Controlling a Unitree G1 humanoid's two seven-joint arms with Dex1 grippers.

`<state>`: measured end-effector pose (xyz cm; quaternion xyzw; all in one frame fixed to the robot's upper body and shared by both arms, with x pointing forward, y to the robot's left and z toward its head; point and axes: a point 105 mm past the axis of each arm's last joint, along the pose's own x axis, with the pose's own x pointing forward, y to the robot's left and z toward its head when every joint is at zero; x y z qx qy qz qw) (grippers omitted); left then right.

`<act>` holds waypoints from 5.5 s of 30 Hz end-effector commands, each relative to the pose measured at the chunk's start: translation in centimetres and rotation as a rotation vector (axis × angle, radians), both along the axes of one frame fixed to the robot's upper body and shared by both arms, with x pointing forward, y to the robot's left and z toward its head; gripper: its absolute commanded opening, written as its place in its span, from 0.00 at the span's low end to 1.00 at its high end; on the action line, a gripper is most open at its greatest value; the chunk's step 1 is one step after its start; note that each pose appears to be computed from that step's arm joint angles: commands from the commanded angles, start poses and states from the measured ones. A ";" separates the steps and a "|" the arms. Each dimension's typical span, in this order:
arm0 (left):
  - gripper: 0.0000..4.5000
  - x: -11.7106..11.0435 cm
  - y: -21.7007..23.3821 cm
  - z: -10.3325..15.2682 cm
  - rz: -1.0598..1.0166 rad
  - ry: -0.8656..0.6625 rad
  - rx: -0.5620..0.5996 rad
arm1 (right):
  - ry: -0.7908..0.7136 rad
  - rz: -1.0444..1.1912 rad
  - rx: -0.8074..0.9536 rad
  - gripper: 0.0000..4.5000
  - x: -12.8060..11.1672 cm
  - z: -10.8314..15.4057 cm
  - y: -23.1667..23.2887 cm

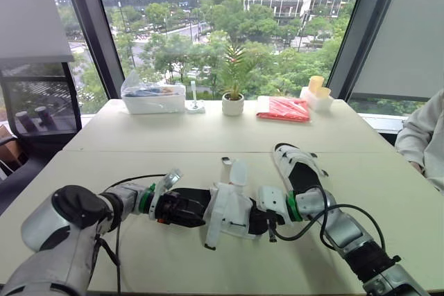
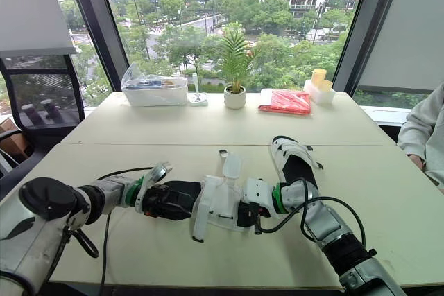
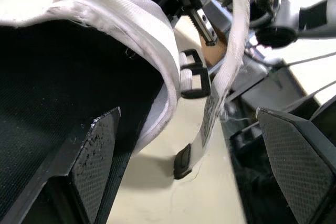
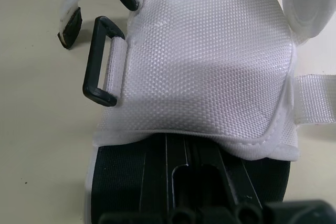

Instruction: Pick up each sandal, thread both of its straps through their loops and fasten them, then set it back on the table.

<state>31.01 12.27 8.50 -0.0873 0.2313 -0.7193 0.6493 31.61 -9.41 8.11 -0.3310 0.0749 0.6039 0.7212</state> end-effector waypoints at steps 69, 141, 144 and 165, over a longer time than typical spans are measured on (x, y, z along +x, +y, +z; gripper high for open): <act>0.96 17.3 -0.1 13.7 1.472 -0.229 -0.424 | 0.113 0.000 -0.097 0.00 -1.3 -3.7 -0.6; 0.00 -4.5 -3.1 3.2 0.101 -0.187 -0.037 | 0.111 -0.002 -0.101 0.00 -1.8 -4.2 -0.1; 0.00 -4.0 -3.1 5.2 0.115 -0.092 -0.105 | 0.110 -0.005 -0.106 0.00 -1.8 -4.3 -0.3; 0.00 2.4 -2.9 9.3 0.176 0.079 -0.170 | 0.102 -0.021 -0.124 0.00 -2.2 -4.7 -0.7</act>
